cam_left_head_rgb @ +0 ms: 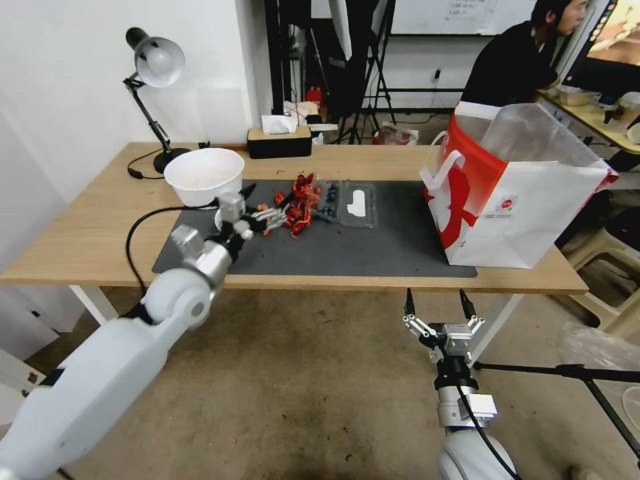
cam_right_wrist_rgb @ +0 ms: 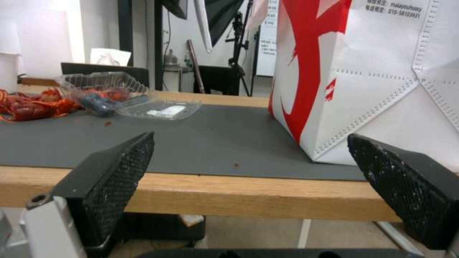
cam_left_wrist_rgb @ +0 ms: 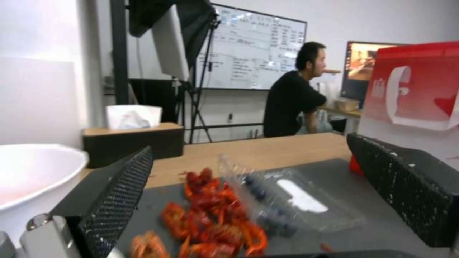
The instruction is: Pick up the trash from the table and place it into the takeout bag.
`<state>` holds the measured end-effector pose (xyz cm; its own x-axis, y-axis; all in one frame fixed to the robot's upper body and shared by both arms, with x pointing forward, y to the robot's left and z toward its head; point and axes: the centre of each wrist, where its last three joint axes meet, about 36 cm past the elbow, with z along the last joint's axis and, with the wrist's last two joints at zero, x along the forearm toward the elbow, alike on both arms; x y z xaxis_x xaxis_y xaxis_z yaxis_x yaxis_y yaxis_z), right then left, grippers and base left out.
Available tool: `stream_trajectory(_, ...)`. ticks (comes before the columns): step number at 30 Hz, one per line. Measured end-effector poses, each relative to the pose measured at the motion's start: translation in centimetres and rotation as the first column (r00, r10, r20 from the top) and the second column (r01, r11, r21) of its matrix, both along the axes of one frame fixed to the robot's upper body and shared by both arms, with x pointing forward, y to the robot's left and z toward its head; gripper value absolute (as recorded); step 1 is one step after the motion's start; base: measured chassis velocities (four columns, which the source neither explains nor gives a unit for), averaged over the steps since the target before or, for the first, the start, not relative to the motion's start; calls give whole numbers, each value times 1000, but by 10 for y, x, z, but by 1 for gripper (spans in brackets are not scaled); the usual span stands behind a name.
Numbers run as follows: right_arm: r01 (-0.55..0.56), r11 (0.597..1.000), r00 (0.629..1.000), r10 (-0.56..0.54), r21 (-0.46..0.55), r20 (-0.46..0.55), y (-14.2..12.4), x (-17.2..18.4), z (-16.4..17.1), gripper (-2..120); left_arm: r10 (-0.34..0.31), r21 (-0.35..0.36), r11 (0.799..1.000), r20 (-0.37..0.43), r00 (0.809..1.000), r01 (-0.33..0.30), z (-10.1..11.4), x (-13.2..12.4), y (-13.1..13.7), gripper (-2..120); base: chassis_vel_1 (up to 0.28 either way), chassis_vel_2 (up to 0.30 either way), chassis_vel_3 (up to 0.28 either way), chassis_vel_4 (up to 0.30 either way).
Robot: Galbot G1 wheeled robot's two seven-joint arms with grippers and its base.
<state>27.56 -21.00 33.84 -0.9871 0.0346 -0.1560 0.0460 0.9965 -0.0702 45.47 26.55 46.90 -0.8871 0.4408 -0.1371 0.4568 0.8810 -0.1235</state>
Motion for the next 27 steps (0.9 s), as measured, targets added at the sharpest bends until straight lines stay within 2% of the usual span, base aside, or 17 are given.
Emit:
stream_trajectory(4, -1, 1000, 1000, 1, 1, -1, 1, 0, 0, 100, 38, 8, 999, 1, 999, -38, -10, -19, 3, 100, 0, 0, 0, 0)
stream_trajectory(5, -1, 1000, 1000, 1, 1, -1, 2, 0, 0, 100, 68, 17, 998, -2, 998, -68, -19, -31, 7, 100, 0, 0, 0, 0)
stream_trajectory(6, -1, 1000, 1000, 1, 1, -1, 2, 0, 0, 100, 68, 17, 998, -2, 998, -68, -19, -31, 7, 100, 0, 0, 0, 0)
stream_trajectory(10, 3, 1000, 1000, -3, 0, -2, 1, -2, 0, 100, 134, 51, 990, 1, 991, -134, -35, -54, 17, 100, 0, 0, 0, 0)
stream_trajectory(16, 8, 1000, 1000, -8, -1, 0, 0, -2, 0, 100, 198, 91, 976, 13, 980, -199, -45, -75, 27, 100, 0, 0, 0, 0)
stream_trajectory(24, 12, 1000, 1000, -12, 2, 0, 1, -3, -1, 100, 266, 94, 959, 28, 964, -267, -57, -94, 37, 100, 0, 0, 0, 0)
stream_trajectory(27, 16, 1000, 1000, -16, 1, -1, 1, -5, -2, 100, 304, 100, 947, 38, 952, -306, -68, -104, 43, 100, 0, 0, 0, 0)
